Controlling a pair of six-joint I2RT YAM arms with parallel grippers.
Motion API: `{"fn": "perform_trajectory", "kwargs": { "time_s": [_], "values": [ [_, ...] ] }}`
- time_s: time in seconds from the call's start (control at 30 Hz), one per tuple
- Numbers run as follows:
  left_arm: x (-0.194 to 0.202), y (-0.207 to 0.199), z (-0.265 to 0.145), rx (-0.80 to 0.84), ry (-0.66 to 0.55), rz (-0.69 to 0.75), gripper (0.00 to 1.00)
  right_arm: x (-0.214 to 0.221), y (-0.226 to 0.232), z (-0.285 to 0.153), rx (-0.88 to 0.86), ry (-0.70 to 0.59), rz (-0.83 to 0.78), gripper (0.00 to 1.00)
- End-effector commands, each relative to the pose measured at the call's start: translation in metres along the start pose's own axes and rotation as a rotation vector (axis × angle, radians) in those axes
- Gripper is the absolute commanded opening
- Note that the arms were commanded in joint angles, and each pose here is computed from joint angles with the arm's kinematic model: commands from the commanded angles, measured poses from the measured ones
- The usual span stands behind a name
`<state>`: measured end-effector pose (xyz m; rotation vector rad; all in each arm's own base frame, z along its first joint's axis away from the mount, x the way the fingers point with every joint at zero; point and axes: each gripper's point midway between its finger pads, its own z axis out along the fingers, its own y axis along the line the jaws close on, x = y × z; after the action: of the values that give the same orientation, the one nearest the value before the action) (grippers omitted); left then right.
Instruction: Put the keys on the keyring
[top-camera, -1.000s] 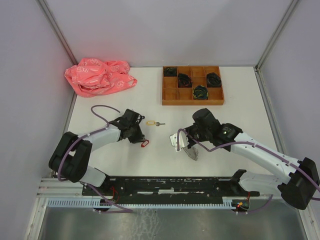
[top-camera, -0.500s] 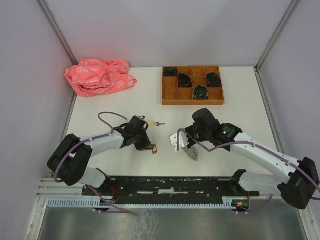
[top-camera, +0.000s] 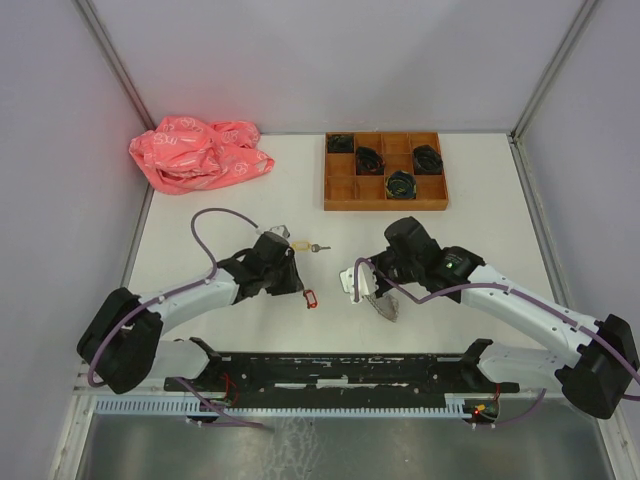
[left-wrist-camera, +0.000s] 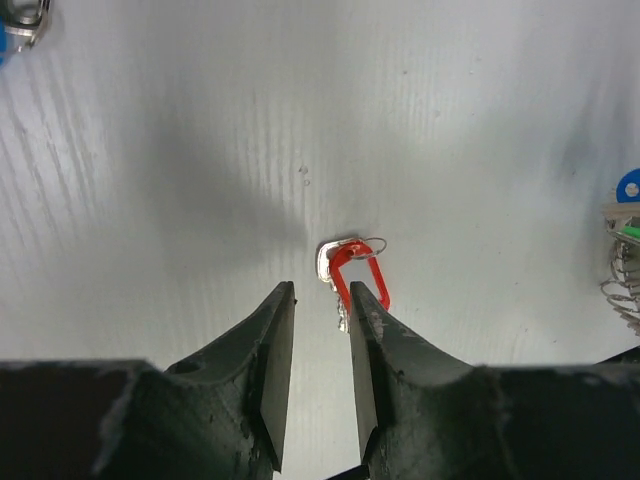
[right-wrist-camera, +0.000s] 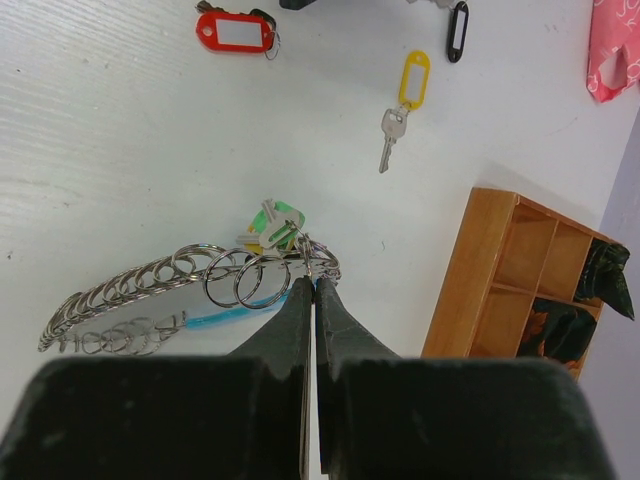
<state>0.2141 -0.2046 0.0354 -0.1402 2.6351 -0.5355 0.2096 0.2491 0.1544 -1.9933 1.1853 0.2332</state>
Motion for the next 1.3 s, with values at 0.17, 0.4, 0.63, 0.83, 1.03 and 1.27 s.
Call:
{"fn": "perform_trajectory", "kwargs": {
  "time_s": [0.17,0.4,0.63,0.83,1.03,1.27],
  "values": [
    [-0.025,-0.023,0.002,0.237,-0.24,0.381,0.37,-0.016,-0.016,-0.008,0.048,-0.039,-0.014,0.01],
    [-0.033,-0.042,-0.017,0.426,-0.47,0.571,0.41,-0.017,-0.015,-0.008,0.044,-0.044,-0.015,0.01],
    [-0.02,-0.039,-0.023,0.513,-0.581,0.696,0.43,-0.018,-0.013,-0.006,0.033,-0.048,-0.014,0.01],
    [-0.017,-0.042,-0.016,0.531,-0.583,0.779,0.42,-0.019,-0.013,-0.007,0.033,-0.05,-0.015,0.01],
    [-0.016,-0.04,-0.009,0.514,-0.574,0.839,0.4,-0.019,-0.012,-0.006,0.029,-0.05,-0.015,0.01],
    [-0.015,-0.04,0.001,0.504,-0.535,0.852,0.36,-0.02,-0.012,-0.006,0.027,-0.051,-0.015,0.01]
  ]
}}
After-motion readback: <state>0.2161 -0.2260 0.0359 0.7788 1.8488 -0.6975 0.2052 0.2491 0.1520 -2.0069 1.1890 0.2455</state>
